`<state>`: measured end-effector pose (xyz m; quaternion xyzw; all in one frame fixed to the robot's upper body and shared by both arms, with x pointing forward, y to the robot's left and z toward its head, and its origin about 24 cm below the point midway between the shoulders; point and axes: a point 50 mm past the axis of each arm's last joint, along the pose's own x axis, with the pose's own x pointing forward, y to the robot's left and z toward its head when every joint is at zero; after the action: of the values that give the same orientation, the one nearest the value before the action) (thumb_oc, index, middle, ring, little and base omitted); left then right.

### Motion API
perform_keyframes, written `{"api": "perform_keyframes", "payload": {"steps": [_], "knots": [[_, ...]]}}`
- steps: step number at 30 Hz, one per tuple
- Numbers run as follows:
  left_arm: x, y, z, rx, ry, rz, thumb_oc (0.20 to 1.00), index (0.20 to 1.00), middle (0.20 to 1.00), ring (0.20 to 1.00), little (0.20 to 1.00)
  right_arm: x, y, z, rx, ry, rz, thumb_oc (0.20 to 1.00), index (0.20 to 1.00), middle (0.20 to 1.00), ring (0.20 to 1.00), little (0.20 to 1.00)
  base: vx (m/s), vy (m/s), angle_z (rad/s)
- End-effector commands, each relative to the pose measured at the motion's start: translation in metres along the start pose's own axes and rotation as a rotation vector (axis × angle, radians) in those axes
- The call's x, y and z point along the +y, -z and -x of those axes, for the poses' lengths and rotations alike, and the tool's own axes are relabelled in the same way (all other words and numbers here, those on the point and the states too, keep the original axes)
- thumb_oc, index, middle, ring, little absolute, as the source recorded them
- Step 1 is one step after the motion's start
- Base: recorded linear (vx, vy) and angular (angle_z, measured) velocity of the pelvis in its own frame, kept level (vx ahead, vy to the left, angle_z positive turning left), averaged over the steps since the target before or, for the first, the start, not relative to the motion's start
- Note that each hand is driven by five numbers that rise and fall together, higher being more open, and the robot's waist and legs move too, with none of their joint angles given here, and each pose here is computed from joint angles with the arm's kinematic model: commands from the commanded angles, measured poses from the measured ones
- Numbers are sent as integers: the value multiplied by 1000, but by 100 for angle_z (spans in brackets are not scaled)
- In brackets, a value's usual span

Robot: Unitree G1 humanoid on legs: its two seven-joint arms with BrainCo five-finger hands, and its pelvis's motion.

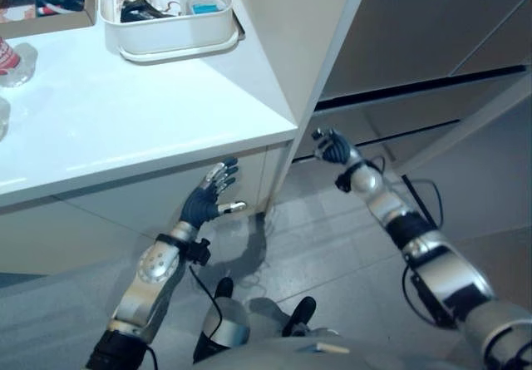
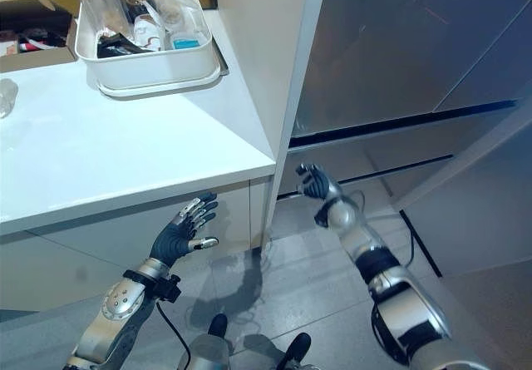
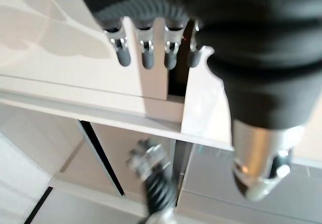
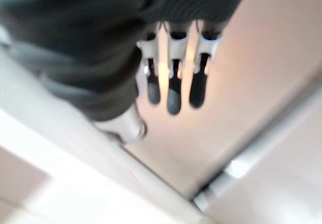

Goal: Take the drinks into the refrigerator

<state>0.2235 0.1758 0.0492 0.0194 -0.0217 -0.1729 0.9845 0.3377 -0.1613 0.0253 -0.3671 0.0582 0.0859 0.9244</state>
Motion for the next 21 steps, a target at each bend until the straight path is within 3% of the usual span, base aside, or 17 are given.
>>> {"api": "perform_keyframes", "payload": {"steps": [1, 4, 7, 10, 13, 14, 15, 17, 18, 19, 21], "knots": [[-1, 12, 2, 0, -76, 105, 1000, 1000, 1000, 1000, 1000, -12, 20, 8, 62, 101, -176, 1000, 1000, 1000, 1000, 1000, 0, 0, 0], [1, 23, 5, 48, -113, 97, 1000, 1000, 1000, 1000, 1000, 5, 51, 26, 179, 100, -278, 1000, 1000, 1000, 1000, 1000, -3, -1, -1], [8, 63, 18, 214, -256, 152, 1000, 1000, 1000, 1000, 1000, 47, 104, 69, 436, 75, -440, 1000, 1000, 1000, 1000, 1000, 0, 0, 0], [9, 70, 19, 244, -275, 150, 1000, 1000, 1000, 1000, 1000, 55, 114, 77, 491, 70, -467, 1000, 1000, 1000, 1000, 1000, 2, -2, -3], [11, 109, 31, 427, -376, 173, 1000, 1000, 1000, 1000, 1000, 90, 144, 117, 704, 22, -539, 1000, 1000, 1000, 1000, 1000, 6, -3, -11], [14, 135, 43, 580, -431, 119, 1000, 1000, 1000, 1000, 1000, 106, 152, 134, 781, -26, -530, 1000, 1000, 1000, 1000, 1000, 14, -5, 5], [14, 135, 43, 578, -431, 119, 1000, 1000, 1000, 1000, 1000, 105, 152, 134, 780, -25, -530, 1000, 1000, 1000, 1000, 1000, 0, 0, 0], [12, 168, 66, 823, -473, 52, 1000, 1000, 1000, 1000, 1000, 124, 162, 157, 896, -81, -520, 1000, 1000, 1000, 1000, 1000, 35, 5, -8], [9, 179, 77, 897, -527, 120, 1000, 1000, 1000, 1000, 1000, 128, 164, 163, 921, -100, -516, 1000, 1000, 1000, 1000, 1000, 34, 5, -6], [9, 178, 77, 896, -527, 120, 1000, 1000, 1000, 1000, 1000, 128, 164, 162, 920, -100, -516, 1000, 1000, 1000, 1000, 1000, 44, 2, -7], [4, 194, 98, 1071, -508, 66, 1000, 1000, 1000, 1000, 1000, 138, 169, 179, 997, -134, -509, 1000, 1000, 1000, 1000, 1000, 57, 6, -9]]}}
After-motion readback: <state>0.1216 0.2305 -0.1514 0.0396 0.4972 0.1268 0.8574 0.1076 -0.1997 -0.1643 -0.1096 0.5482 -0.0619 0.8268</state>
